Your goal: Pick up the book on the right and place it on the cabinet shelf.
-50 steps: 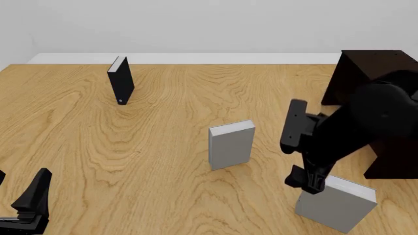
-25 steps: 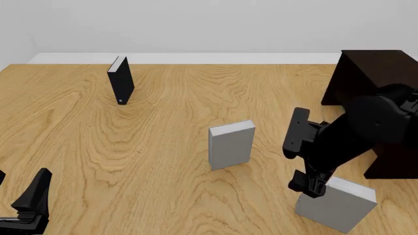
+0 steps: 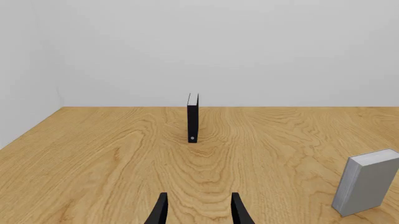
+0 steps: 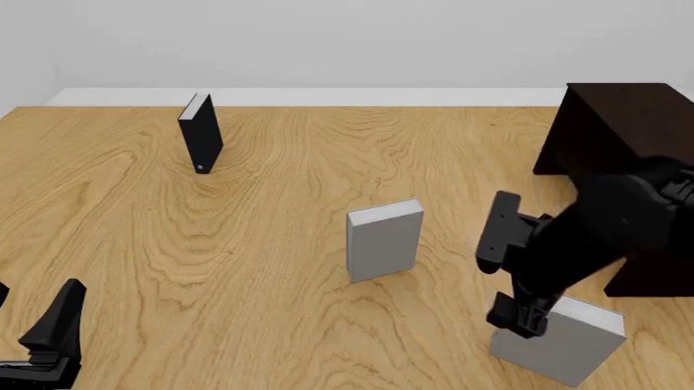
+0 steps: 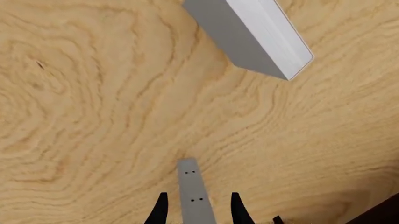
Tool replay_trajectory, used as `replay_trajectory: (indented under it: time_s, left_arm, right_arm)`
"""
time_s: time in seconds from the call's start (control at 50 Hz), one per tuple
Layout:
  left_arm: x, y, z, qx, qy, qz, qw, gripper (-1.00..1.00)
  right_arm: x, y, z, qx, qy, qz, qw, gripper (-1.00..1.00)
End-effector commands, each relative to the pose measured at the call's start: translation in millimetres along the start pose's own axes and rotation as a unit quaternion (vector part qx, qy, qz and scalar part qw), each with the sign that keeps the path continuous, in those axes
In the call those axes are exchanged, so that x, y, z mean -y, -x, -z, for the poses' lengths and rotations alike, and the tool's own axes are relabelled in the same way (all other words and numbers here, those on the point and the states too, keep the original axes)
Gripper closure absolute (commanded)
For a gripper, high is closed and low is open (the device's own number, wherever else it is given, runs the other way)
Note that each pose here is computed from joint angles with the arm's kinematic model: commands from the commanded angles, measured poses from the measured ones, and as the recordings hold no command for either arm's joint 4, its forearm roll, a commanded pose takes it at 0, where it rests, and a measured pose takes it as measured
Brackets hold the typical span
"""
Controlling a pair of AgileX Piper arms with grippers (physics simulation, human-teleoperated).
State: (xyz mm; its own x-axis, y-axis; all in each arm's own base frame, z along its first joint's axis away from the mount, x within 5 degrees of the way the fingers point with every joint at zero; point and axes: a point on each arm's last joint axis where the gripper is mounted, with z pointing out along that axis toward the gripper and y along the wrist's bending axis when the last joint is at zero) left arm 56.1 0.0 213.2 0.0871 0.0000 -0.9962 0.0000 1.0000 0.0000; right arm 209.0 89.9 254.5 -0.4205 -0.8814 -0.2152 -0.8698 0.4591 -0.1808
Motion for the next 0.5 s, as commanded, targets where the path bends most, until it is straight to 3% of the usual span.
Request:
replay_trajectory:
  time_s: [0.02, 0.5]
  left_arm:
    - [0.0, 0.0, 0.0, 0.0, 0.0, 0.0, 1.0, -1.0]
    - [0.0, 0.0, 0.0, 0.0, 0.0, 0.0, 1.0, -1.0]
  right_arm:
    - [2.1, -11.2, -4.9, -0.008, -0.001, -0.007, 0.9999, -1.0]
    - [5.4, -25.7, -15.8, -0.018, -0.002, -0.035, 0.9992, -1.0]
